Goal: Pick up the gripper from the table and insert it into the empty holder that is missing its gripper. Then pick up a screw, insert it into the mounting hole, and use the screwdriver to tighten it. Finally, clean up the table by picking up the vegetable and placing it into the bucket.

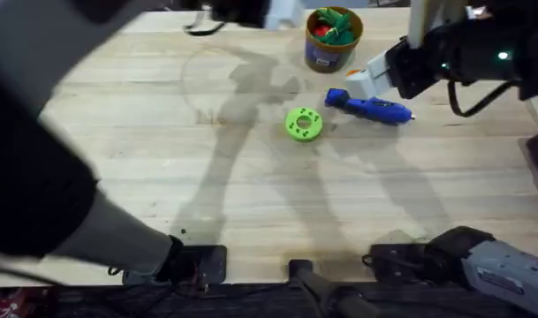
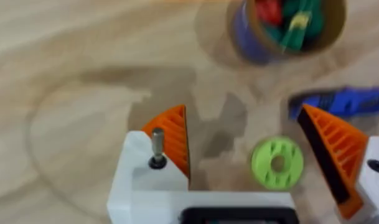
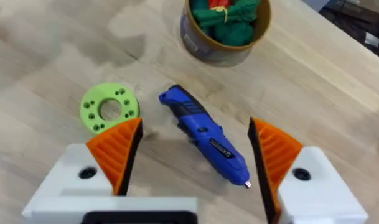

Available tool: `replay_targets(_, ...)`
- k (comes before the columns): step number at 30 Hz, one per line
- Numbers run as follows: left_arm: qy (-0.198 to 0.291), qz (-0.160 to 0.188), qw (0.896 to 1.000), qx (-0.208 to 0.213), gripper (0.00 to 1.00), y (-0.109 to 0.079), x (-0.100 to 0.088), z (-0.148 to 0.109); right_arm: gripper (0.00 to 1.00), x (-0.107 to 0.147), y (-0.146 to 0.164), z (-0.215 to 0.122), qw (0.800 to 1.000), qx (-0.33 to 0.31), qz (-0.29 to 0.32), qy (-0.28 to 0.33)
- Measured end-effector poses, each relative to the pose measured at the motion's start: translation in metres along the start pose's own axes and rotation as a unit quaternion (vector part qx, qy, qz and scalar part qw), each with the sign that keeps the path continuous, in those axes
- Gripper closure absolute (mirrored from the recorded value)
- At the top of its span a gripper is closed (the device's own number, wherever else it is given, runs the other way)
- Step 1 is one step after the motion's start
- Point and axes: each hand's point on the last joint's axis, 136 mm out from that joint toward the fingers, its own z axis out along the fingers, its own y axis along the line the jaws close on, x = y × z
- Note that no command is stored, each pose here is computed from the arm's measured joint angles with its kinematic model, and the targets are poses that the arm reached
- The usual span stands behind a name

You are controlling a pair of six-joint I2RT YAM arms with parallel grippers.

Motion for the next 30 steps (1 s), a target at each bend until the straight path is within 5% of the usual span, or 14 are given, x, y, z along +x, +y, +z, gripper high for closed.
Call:
replay_targets(11, 0.144, 0.011, 0.989, -0.027, 0.003, 0.001, 0.086, -0.112, 0.028, 0.0, 0.0, -0.002, 0.995, 0.0, 0.095, -0.002)
replay_targets(30, 0.144, 0.011, 0.989, -0.027, 0.003, 0.001, 0.086, -0.112, 0.028, 0.0, 0.0, -0.002, 0.995, 0.0, 0.095, -0.002)
